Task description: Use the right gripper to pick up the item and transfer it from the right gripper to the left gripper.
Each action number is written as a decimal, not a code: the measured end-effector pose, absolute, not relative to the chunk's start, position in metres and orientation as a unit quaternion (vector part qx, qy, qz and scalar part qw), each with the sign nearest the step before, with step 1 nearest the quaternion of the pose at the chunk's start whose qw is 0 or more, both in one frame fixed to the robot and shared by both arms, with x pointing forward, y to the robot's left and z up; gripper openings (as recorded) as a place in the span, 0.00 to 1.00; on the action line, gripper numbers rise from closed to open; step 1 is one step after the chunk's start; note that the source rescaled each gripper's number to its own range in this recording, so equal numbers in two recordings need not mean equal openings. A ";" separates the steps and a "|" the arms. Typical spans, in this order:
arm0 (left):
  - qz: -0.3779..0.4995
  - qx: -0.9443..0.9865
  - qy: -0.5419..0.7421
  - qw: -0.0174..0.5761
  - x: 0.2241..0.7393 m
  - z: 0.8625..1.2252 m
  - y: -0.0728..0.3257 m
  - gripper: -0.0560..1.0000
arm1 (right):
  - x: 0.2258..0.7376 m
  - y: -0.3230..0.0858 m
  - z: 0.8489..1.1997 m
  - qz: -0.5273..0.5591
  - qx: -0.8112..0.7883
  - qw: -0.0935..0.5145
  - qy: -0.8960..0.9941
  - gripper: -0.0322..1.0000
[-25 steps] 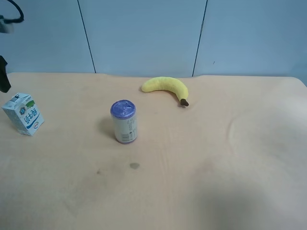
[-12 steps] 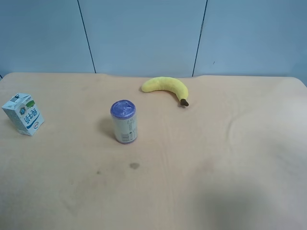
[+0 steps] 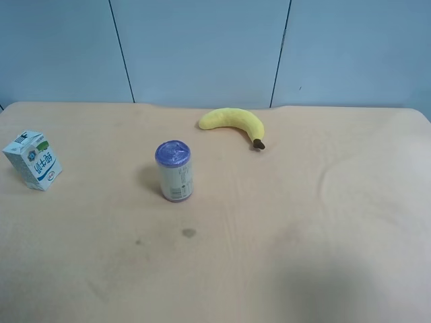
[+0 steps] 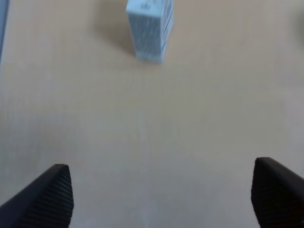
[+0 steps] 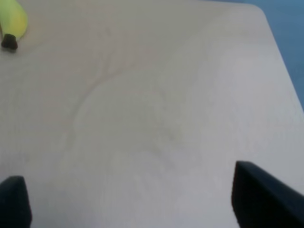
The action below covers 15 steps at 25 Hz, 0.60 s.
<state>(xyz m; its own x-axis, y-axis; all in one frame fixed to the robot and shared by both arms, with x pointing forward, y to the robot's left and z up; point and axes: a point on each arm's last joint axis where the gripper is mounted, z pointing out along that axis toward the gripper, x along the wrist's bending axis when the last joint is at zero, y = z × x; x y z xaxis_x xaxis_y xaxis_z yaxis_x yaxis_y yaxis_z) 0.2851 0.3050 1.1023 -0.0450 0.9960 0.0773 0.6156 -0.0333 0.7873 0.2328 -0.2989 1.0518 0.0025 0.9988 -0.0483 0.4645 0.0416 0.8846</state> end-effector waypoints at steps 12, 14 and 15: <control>0.352 0.615 0.613 0.349 0.222 1.075 0.287 1.00 | 0.233 -0.299 1.052 0.351 0.597 0.381 0.613 0.70; 0.333 0.615 0.628 0.341 0.228 1.063 0.288 0.95 | 0.233 -0.299 1.052 0.351 0.597 0.381 0.613 0.70; 0.329 0.614 0.633 0.338 0.230 1.058 0.288 0.91 | 0.233 -0.299 1.052 0.351 0.597 0.381 0.613 0.70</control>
<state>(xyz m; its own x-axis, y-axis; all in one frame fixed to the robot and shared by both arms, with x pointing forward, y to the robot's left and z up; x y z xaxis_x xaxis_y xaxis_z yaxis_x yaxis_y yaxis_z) 0.2298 0.2883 1.0585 -0.0169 0.9996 -0.0235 0.5559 0.0290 0.8307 0.2328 -0.2989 1.0518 0.0025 0.9988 -0.0483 0.4645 0.0416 0.8846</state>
